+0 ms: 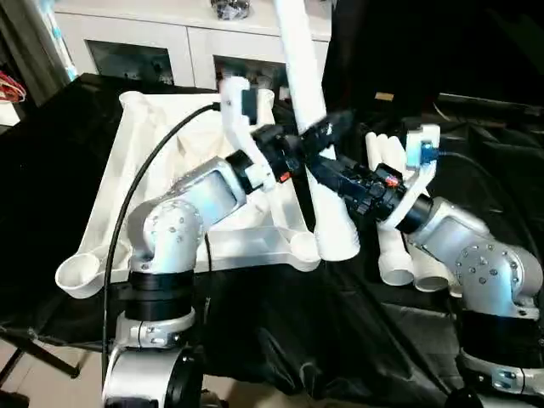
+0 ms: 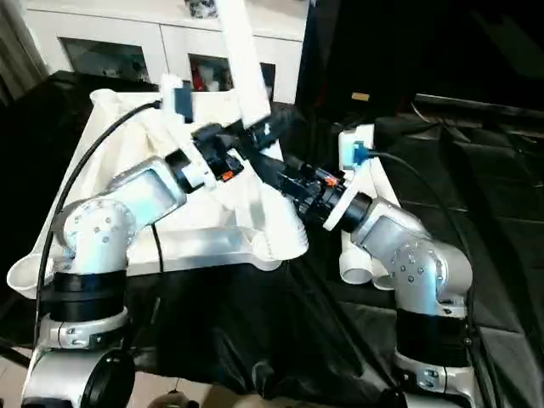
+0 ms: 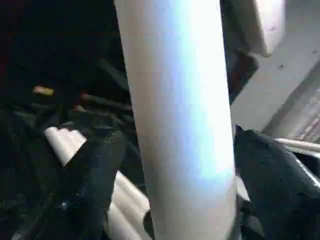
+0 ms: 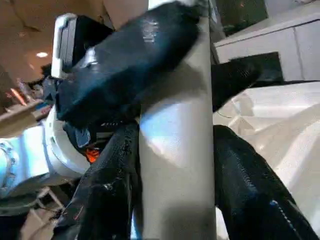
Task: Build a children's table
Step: Pick table leg
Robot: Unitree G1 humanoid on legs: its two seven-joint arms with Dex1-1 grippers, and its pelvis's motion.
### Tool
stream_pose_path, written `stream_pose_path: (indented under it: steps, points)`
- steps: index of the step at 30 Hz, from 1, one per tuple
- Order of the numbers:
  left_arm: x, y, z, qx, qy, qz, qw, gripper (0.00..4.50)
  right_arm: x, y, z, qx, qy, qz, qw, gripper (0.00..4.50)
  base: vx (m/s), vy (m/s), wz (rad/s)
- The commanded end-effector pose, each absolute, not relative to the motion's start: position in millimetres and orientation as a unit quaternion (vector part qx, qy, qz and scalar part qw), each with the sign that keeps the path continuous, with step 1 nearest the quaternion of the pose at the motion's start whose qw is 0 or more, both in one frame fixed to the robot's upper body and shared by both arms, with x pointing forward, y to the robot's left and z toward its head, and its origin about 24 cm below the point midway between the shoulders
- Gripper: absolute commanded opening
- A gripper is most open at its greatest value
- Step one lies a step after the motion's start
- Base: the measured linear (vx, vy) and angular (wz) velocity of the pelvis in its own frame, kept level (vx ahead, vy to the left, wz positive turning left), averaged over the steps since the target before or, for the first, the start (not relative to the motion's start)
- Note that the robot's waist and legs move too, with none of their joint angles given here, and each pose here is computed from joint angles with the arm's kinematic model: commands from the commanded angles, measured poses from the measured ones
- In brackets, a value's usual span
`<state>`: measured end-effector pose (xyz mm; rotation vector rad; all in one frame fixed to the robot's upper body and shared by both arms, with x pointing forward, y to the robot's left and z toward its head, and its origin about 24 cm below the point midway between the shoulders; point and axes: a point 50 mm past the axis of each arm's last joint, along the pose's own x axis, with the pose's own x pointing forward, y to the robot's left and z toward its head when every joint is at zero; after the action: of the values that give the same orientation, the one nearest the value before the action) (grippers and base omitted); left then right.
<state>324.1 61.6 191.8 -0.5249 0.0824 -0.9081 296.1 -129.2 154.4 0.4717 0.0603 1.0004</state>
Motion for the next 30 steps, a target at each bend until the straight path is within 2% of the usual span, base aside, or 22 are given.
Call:
stream_pose_path:
  steps: [1,3,5,9,16,23,25,27,29,30]
  points:
    - [334,63,196,-0.235,0.054,-0.391,0.888,3.61,300.3,-122.5,168,0.177,0.007,0.453,0.874,1.80,0.000,0.000,0.00]
    - [337,64,195,-0.231,0.058,-0.378,0.894,3.56,301.3,-119.6,169,0.170,0.007,0.448,0.878,1.80,0.000,0.000,0.00]
    - [343,66,196,-0.234,0.059,-0.347,0.906,3.21,303.5,-111.7,170,0.158,0.006,0.437,0.886,1.80,0.000,0.000,0.00]
    - [348,67,199,-0.233,0.051,-0.323,0.916,2.96,304.3,-104.5,170,0.147,0.008,0.429,0.891,1.80,0.000,0.000,0.00]
    - [347,65,199,-0.237,0.052,-0.317,0.917,2.30,305.9,-99.2,168,0.138,0.015,0.420,0.897,1.80,0.000,0.000,0.00]
    - [342,62,199,-0.250,0.053,-0.359,0.898,2.00,306.6,-101.4,164,0.119,0.027,0.424,0.897,1.80,0.000,0.000,0.00]
    - [339,61,200,-0.253,0.049,-0.381,0.888,1.93,306.6,-105.6,163,0.120,0.030,0.430,0.894,2.50,0.000,0.000,0.00]
    - [336,59,201,-0.252,0.043,-0.407,0.877,1.90,305.3,-109.9,162,0.127,0.035,0.444,0.886,2.56,0.000,0.000,0.00]
    - [329,57,206,-0.235,0.024,-0.462,0.855,1.88,299.7,-115.0,163,0.136,0.043,0.480,0.866,2.69,0.000,0.000,0.00]
    - [324,56,209,-0.221,0.013,-0.503,0.835,1.88,294.3,-118.3,163,0.139,0.050,0.509,0.848,2.92,0.000,0.000,0.00]
